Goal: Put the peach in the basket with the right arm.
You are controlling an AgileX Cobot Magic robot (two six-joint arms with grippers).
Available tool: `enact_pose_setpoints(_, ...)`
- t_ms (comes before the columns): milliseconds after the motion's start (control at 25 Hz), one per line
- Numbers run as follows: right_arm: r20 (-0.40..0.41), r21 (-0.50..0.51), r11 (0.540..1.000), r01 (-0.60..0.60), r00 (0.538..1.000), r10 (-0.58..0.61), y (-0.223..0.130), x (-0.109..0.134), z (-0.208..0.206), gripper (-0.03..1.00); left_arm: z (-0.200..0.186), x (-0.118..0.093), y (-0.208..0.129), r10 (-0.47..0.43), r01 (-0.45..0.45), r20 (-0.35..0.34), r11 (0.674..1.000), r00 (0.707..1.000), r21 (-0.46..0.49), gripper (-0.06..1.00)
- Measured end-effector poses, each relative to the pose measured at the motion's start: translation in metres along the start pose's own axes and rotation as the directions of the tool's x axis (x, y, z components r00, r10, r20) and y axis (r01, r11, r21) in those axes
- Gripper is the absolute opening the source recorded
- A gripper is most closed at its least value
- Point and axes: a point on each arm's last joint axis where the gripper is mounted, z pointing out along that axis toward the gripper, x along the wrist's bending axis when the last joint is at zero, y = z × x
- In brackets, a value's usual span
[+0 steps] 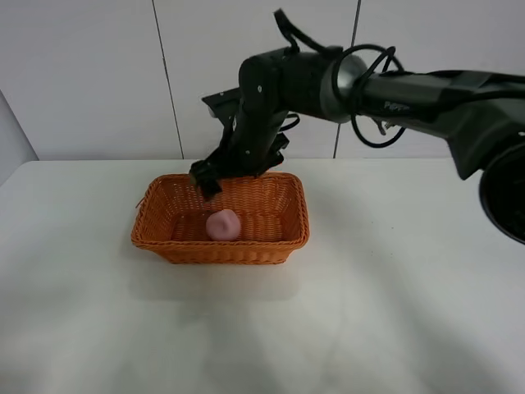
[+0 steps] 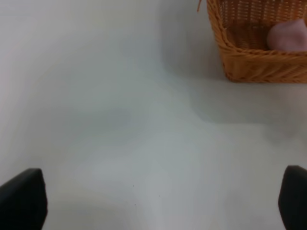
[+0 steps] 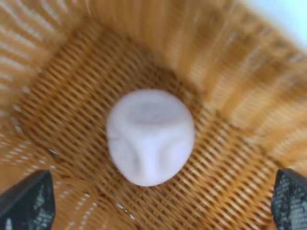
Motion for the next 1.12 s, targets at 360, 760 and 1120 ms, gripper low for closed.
enact_pose_setpoints(360,0.015,-0.014,1.000,0.000,1.000,0.000,0.002,-0.001,-0.045,0.70,0.000,0.000,0.000,0.000,0.000,0.000,1.000,1.000,0.000,0.99)
enact_pose_setpoints(760,0.082,-0.013,0.989,-0.147,0.986,0.148,0.002,-0.072,-0.047,0.70,0.000,0.000,0.000,0.000,0.000,0.000,1.000,1.000,0.000,0.99)
enact_pose_setpoints(1120,0.229,-0.024,0.914,-0.405,0.888,0.400,-0.031,-0.216,-0.069,0.70,0.000,0.000,0.000,0.000,0.000,0.000,1.000,1.000,0.000,0.99)
